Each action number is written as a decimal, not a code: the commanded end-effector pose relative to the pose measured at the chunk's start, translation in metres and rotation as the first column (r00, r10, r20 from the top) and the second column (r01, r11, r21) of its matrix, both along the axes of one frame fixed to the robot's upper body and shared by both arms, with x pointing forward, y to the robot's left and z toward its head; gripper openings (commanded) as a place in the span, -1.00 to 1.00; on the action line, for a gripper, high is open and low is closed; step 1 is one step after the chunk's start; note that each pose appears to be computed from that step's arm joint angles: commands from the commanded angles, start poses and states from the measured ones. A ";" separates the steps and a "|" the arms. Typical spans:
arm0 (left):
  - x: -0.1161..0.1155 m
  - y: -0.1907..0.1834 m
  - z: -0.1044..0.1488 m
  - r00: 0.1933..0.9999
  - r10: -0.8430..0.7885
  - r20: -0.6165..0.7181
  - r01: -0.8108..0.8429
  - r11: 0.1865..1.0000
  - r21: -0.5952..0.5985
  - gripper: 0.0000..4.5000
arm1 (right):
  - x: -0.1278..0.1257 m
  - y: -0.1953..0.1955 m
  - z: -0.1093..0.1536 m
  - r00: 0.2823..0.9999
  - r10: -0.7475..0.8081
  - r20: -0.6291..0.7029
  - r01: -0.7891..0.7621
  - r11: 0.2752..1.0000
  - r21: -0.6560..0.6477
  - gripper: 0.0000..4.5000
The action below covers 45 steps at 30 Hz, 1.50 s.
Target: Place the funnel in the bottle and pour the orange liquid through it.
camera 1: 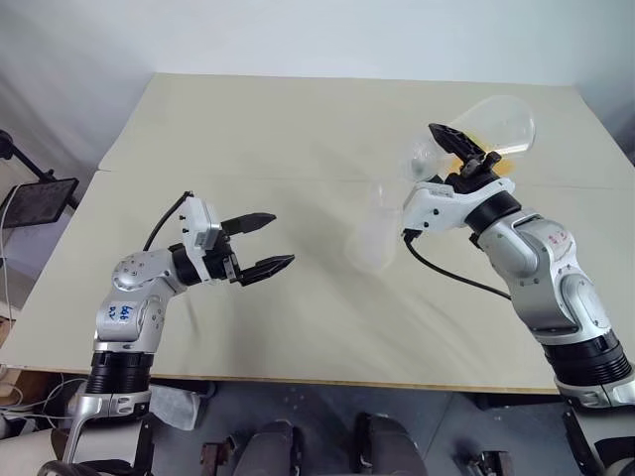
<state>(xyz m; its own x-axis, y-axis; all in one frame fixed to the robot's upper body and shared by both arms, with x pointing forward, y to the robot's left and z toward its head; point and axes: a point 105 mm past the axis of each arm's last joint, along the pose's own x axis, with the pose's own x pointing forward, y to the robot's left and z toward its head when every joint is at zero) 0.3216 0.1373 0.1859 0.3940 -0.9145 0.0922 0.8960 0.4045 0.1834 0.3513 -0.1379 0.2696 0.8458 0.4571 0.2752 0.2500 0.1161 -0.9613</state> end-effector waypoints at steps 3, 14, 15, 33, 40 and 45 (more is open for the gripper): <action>-0.005 -0.003 0.008 0.999 -0.018 0.035 0.019 1.000 -0.012 1.00 | -0.012 0.006 0.017 0.993 0.022 0.119 -0.013 0.997 -0.078 0.09; -0.005 -0.005 0.009 0.999 -0.018 0.035 0.018 1.000 -0.019 1.00 | -0.012 0.004 0.019 0.987 0.014 0.163 0.004 0.994 -0.112 0.09; -0.005 -0.005 0.009 0.999 -0.017 0.035 0.018 1.000 -0.019 1.00 | -0.012 0.004 0.019 0.986 0.014 0.167 0.005 0.993 -0.114 0.09; -0.004 -0.005 0.010 0.999 -0.016 0.040 0.017 1.000 -0.024 1.00 | -0.011 -0.005 0.021 0.977 -0.014 0.212 0.050 0.985 -0.163 0.09; -0.003 -0.006 0.010 0.999 -0.015 0.043 0.016 1.000 -0.026 1.00 | -0.011 -0.004 0.020 0.976 -0.004 0.216 0.043 0.984 -0.175 0.09; -0.003 -0.006 0.010 0.999 -0.016 0.043 0.017 0.999 -0.027 1.00 | -0.011 -0.005 0.020 0.973 -0.014 0.232 0.059 0.980 -0.188 0.09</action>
<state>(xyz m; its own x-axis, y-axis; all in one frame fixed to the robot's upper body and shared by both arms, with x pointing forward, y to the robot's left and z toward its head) 0.3220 0.1350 0.1856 0.3957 -0.9127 0.1016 0.8956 0.4080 0.1775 0.3467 -0.1367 0.2715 0.8102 0.4997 0.3064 0.3930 -0.0754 -0.9164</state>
